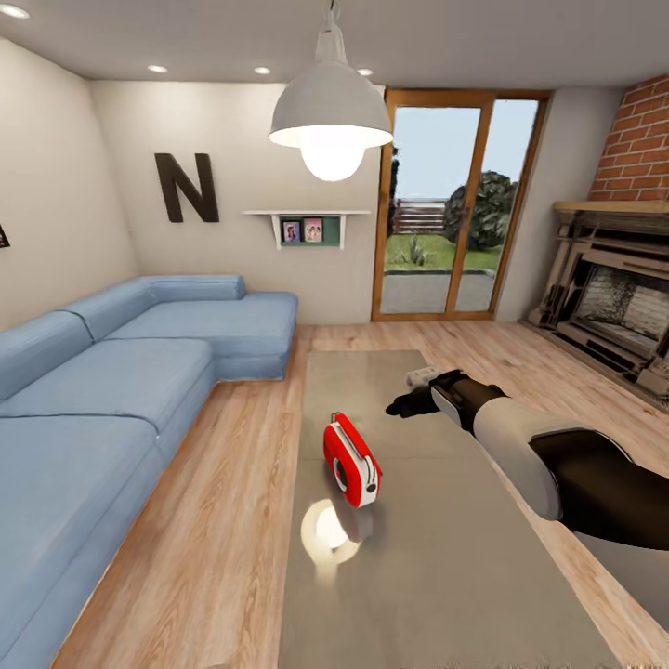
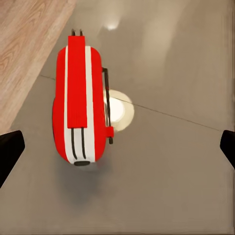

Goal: Turn on the radio receiver that's on the table in the living room.

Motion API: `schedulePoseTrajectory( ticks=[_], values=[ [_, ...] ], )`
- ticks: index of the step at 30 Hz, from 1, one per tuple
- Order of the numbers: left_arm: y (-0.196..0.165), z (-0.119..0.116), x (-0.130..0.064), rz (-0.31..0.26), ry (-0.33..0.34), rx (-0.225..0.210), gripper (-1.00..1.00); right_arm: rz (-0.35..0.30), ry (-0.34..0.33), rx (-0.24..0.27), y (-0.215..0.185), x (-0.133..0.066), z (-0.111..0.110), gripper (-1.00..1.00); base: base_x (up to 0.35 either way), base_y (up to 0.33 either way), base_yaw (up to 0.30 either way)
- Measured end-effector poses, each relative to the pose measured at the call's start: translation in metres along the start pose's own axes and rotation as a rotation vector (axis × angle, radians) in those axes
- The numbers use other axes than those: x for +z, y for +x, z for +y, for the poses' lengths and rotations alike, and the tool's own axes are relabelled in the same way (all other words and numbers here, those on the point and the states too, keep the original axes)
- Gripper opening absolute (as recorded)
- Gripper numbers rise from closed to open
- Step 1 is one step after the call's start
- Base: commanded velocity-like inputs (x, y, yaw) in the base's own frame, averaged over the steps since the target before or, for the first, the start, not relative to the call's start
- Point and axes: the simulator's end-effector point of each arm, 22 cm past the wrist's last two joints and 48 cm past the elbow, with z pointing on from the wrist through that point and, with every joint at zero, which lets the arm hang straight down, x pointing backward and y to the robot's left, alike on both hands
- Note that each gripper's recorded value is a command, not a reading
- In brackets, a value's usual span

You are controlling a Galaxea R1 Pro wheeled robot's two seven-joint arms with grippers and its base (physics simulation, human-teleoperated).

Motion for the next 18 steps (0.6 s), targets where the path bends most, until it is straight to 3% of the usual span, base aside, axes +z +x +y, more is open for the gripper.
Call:
schedulePoseTrajectory(
  ticks=[18],
  values=[
    [0.0007, 0.0002, -0.0001, 0.001, 0.0, 0.0, 1.0, -0.001, -0.014, -0.001, -0.0005, 0.0002, 0.0041, 1.0, 0.0, 0.0, -0.023]
  ],
)
